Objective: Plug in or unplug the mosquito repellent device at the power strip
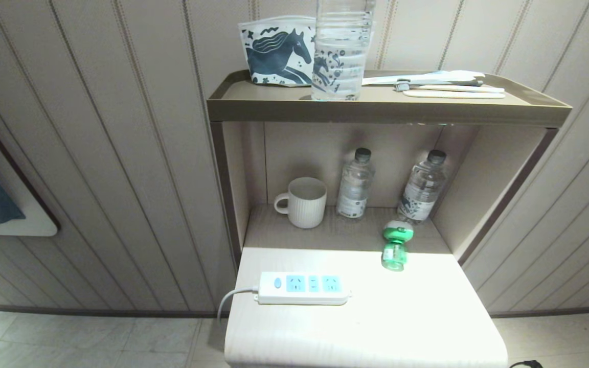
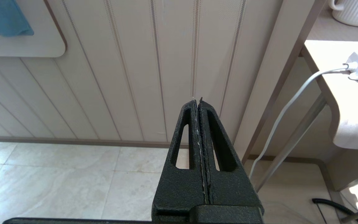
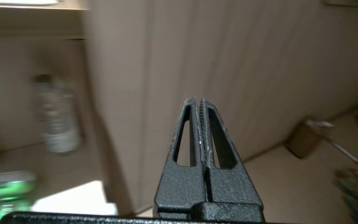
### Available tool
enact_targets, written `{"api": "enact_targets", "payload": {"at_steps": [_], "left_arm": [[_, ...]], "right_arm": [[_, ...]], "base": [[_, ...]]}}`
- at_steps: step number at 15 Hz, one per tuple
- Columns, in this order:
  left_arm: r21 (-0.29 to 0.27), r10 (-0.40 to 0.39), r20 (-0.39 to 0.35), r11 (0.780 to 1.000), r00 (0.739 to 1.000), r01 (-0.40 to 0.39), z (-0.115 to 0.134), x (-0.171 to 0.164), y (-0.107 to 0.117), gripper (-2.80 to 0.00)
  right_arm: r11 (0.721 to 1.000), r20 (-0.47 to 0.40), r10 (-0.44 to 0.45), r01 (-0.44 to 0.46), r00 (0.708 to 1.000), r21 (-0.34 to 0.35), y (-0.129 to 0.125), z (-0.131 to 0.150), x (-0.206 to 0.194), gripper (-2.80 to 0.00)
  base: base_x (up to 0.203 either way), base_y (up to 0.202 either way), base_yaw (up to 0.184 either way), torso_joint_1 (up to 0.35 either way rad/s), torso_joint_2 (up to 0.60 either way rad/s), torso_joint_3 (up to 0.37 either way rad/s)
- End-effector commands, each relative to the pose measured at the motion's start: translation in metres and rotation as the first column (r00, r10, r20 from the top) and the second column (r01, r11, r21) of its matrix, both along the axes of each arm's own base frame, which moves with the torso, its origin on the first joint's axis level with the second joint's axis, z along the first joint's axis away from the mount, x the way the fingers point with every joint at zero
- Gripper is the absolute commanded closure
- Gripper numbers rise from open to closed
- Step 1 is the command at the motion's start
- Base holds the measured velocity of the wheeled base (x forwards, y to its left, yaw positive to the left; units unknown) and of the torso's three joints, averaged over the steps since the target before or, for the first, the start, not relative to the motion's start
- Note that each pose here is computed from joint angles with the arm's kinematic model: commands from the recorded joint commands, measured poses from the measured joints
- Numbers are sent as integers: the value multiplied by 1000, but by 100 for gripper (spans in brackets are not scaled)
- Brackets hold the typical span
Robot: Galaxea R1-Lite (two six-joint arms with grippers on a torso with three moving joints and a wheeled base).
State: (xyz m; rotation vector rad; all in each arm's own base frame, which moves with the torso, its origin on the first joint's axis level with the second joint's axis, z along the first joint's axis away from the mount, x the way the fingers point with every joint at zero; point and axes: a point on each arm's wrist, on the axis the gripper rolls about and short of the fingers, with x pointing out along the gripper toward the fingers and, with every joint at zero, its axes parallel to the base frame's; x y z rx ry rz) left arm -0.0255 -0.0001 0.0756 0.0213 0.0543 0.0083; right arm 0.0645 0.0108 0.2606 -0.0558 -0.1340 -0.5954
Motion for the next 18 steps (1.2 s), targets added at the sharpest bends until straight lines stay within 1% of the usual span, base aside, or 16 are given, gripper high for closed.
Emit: {"api": "enact_targets", "payload": {"at_steps": [1, 3, 4, 5, 6, 7, 8, 9, 11, 12, 13, 14, 15, 16, 17, 18], "left_arm": [[0, -1, -1, 1000, 1000, 1, 0, 0, 0, 0], [1, 0, -2, 1000, 1000, 0, 0, 0, 0, 0], [0, -1, 0, 1000, 1000, 1, 0, 0, 0, 0], [0, -1, 0, 1000, 1000, 1, 0, 0, 0, 0], [-4, -1, 2, 1000, 1000, 1, 0, 0, 0, 0], [-8, -1, 1, 1000, 1000, 1, 0, 0, 0, 0], [-11, -1, 2, 1000, 1000, 1, 0, 0, 0, 0], [-11, 0, 1, 1000, 1000, 0, 0, 0, 0, 0], [-10, -1, 2, 1000, 1000, 1, 0, 0, 0, 0], [-11, -1, 2, 1000, 1000, 1, 0, 0, 0, 0], [-9, 1, 2, 1000, 1000, -1, 0, 0, 0, 0], [-8, 1, 1, 1000, 1000, -1, 0, 0, 0, 0], [-8, 0, 2, 1000, 1000, 0, 0, 0, 0, 0], [-8, 1, 2, 1000, 1000, -1, 0, 0, 0, 0], [-8, -1, 2, 1000, 1000, 1, 0, 0, 0, 0], [-7, -2, 2, 1000, 1000, 2, 0, 0, 0, 0]], "right_arm": [[995, -8, -99, 99, 995, -5, -34, -25, -72, 0], [991, -120, -132, 127, 984, -49, -34, -76, -75, 0], [987, -185, -158, 148, 970, -67, -33, -108, -71, 0], [983, -215, -180, 168, 960, -73, -32, -130, -69, 0], [981, -213, -195, 186, 957, -64, -32, -145, -68, 0], [978, -156, -207, 206, 966, -24, -32, -148, -68, 0], [973, -121, -228, 229, 966, -1, -32, -146, -69, 0], [959, -120, -283, 285, 952, 0, -32, -146, -70, 0], [908, -140, -416, 418, 898, -17, -31, -150, -75, 0], [893, -139, -447, 449, 883, -17, -30, -153, -79, 0], [906, -125, -421, 423, 898, -15, -29, -157, -84, 0], [946, -90, -325, 325, 942, -17, -28, -162, -91, 0], [987, -63, -160, 158, 985, -34, -26, -165, -93, 0], [999, -55, 9, -12, 998, -46, -23, -166, -93, 0], [978, -71, 198, -201, 978, -51, -19, -168, -91, 0], [939, -95, 336, -342, 937, -46, -16, -171, -90, 0]], "base": [[0, 0, 0, 0, 0, 0], [0, 0, 0, 0, 0, 0], [0, 0, 0, 0, 0, 0], [0, 0, 0, 0, 0, 0], [0, 0, 0, 0, 0, 0], [0, 0, 0, 0, 0, 0], [0, 0, 0, 0, 0, 0], [0, 0, 0, 0, 0, 0], [0, 0, 0, 0, 0, 0], [0, 0, 0, 0, 0, 0], [0, 0, 0, 0, 0, 0], [0, 0, 0, 0, 0, 0], [0, 0, 0, 0, 0, 0], [0, 0, 0, 0, 0, 0], [0, 0, 0, 0, 0, 0], [0, 0, 0, 0, 0, 0]]}}
